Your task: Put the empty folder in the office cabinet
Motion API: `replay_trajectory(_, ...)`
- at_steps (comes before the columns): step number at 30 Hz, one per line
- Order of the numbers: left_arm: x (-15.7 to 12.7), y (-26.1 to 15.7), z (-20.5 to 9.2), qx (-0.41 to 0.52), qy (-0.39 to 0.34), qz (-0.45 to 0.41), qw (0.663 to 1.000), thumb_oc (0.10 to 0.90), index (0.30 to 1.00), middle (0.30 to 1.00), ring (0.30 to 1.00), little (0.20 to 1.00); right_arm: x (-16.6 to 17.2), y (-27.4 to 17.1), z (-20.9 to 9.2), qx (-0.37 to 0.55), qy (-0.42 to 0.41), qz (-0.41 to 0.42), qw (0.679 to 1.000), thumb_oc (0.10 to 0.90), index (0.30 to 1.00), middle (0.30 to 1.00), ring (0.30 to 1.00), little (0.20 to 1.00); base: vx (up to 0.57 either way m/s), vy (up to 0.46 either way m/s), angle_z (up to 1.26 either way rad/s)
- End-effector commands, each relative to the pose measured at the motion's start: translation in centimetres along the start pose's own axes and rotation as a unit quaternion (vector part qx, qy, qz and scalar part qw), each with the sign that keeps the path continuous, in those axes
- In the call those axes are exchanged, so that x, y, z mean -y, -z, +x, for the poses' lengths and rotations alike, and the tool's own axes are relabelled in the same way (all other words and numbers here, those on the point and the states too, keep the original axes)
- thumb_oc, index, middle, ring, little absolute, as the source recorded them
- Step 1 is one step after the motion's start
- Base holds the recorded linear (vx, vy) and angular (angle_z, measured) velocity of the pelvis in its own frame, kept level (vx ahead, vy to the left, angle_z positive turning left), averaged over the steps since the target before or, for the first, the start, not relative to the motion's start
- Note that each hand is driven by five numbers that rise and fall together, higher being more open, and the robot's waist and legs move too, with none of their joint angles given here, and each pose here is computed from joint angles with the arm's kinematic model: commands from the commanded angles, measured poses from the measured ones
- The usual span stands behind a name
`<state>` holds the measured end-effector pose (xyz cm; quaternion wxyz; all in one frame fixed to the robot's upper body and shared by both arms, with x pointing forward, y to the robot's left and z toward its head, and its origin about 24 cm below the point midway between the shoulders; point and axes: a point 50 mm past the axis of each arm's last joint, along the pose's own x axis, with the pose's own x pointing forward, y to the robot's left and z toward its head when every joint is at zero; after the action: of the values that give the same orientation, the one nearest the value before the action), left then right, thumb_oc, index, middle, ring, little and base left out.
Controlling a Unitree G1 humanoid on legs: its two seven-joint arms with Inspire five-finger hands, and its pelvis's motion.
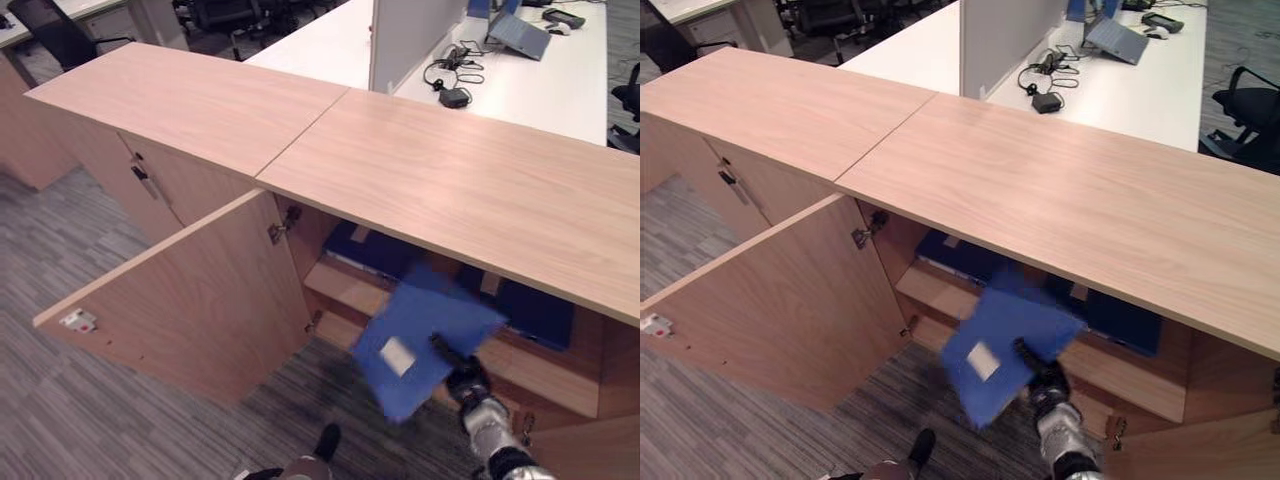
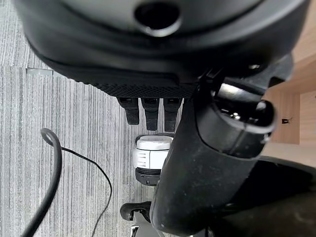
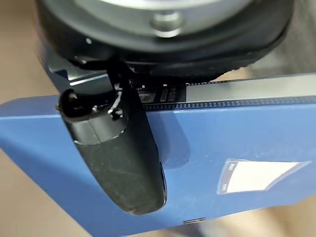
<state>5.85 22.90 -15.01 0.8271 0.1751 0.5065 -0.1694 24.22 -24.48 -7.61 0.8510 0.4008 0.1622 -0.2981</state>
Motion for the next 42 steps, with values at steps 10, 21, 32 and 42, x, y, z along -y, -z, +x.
replay_trajectory(10,-0.7,-3.0,0.5,0.049,0.034,0.104,0.993,0.800,0.900,0.900,0.900,0.900,-0.3,-14.0,1.4,0.260,0.064,0.247,0.931,0.400,0.300,0.300,0.300,0.300,0.03,-0.011,0.07)
replay_trajectory(21,-0.3,-4.9,0.5,0.081,0.079,0.182,0.977,0.800,0.900,0.900,0.900,0.900,-5.8,-22.9,1.0,0.326,0.003,0.281,0.903,0.400,0.300,0.300,0.300,0.300,-0.01,-0.003,0.08)
replay_trajectory(32,0.1,-2.8,-0.6,0.071,0.082,0.197,0.974,0.800,0.900,0.900,0.900,0.900,-12.3,-32.7,-3.2,0.404,-0.084,0.235,0.880,0.400,0.300,0.300,0.300,0.300,0.02,0.020,0.01)
replay_trajectory(42,0.2,-1.2,-1.4,0.061,0.077,0.173,0.980,0.800,0.900,0.900,0.900,0.900,-16.4,-40.5,-9.9,0.495,-0.130,0.193,0.838,0.400,0.300,0.300,0.300,0.300,0.02,0.039,-0.10)
